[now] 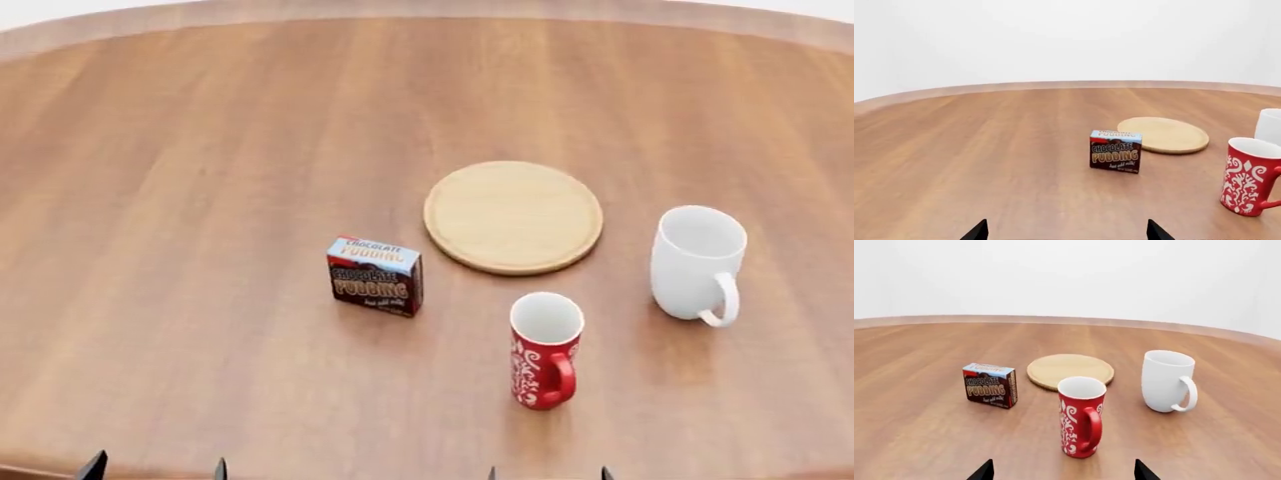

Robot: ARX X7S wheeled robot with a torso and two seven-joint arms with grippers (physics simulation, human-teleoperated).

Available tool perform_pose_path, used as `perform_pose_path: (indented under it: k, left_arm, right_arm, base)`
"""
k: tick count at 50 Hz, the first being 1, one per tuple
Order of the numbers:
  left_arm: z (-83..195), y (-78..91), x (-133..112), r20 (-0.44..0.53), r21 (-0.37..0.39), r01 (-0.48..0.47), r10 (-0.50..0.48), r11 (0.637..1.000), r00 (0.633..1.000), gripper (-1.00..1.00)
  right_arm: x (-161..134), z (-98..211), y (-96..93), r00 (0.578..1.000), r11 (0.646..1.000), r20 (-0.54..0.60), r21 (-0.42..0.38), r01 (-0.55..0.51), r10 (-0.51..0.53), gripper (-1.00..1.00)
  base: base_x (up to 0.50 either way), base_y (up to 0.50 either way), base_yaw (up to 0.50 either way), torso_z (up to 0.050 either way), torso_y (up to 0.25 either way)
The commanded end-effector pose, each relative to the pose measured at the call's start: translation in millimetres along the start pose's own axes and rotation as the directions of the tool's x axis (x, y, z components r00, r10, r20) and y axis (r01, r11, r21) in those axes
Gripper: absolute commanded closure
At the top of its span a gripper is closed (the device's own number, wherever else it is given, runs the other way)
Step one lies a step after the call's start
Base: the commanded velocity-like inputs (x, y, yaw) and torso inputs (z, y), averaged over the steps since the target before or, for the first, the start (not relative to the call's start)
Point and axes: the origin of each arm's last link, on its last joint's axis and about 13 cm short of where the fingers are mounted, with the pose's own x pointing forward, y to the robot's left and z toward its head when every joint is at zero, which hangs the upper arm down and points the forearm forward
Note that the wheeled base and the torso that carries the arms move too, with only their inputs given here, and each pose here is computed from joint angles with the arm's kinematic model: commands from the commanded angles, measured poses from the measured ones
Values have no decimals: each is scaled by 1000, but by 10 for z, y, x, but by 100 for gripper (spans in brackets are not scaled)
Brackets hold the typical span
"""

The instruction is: Put the chocolate pudding to the left of the plate.

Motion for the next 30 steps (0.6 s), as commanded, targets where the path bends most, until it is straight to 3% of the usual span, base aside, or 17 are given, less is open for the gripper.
perform_pose_path:
  k: [1, 30]
  left_arm:
    - [-2, -5, -4, 0, -1, 5, -5, 1000, 1000, -100]
    - [28, -16, -30, 14, 13, 8, -8, 1000, 1000, -100]
  right_arm:
    - [-3, -4, 4, 1000, 1000, 0, -1, -5, 5, -100]
    - [-8, -4, 3, 1000, 1000, 3, -12, -7, 7, -100]
  base:
    - [0, 289, 0, 0, 0]
    - [0, 285, 0, 0, 0]
